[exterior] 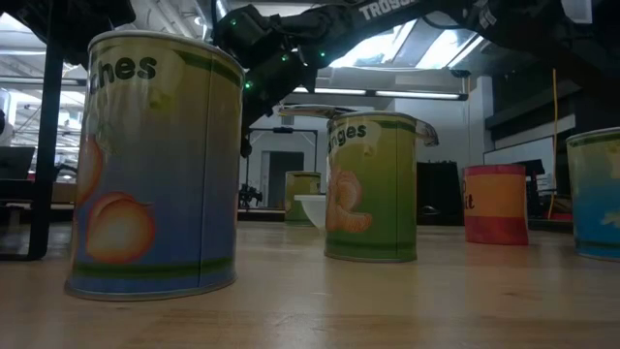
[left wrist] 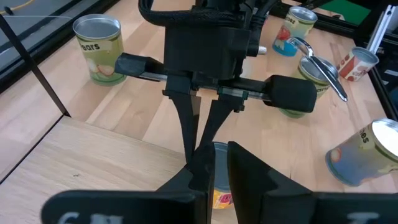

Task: Pick and place cans onto a shelf
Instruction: Put the canned apple on the shelf

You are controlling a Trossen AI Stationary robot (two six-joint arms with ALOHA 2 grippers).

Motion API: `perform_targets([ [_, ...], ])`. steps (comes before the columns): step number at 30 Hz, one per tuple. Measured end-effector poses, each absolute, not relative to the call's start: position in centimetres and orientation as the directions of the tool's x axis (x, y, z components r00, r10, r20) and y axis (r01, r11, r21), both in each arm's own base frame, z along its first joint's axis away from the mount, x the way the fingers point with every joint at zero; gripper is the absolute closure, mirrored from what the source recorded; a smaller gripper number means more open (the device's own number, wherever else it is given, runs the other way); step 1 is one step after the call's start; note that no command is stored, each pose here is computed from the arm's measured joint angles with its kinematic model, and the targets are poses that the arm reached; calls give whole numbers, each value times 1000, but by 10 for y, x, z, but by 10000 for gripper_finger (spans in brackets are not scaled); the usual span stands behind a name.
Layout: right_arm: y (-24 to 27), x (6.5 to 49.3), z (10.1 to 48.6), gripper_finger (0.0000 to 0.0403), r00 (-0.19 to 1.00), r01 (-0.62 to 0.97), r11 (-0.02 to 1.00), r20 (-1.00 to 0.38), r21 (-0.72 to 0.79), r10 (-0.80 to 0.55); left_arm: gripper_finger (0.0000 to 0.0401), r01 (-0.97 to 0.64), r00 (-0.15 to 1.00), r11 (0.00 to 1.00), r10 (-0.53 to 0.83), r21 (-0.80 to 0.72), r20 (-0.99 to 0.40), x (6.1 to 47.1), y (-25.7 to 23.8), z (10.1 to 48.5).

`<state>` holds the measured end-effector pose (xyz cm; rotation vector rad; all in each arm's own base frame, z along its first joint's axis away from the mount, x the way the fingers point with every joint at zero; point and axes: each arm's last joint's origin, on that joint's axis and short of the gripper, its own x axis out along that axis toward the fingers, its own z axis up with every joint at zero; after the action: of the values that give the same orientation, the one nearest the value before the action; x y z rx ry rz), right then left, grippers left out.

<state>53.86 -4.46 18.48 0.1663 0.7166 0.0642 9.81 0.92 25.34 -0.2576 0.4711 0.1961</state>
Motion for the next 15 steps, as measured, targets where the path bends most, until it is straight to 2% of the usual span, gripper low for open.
perform_targets([
  [15,-45,539,185,360,755,-1,985,-646,173,114,366,-245,873,949,127,-199,-470,98,9,253],
])
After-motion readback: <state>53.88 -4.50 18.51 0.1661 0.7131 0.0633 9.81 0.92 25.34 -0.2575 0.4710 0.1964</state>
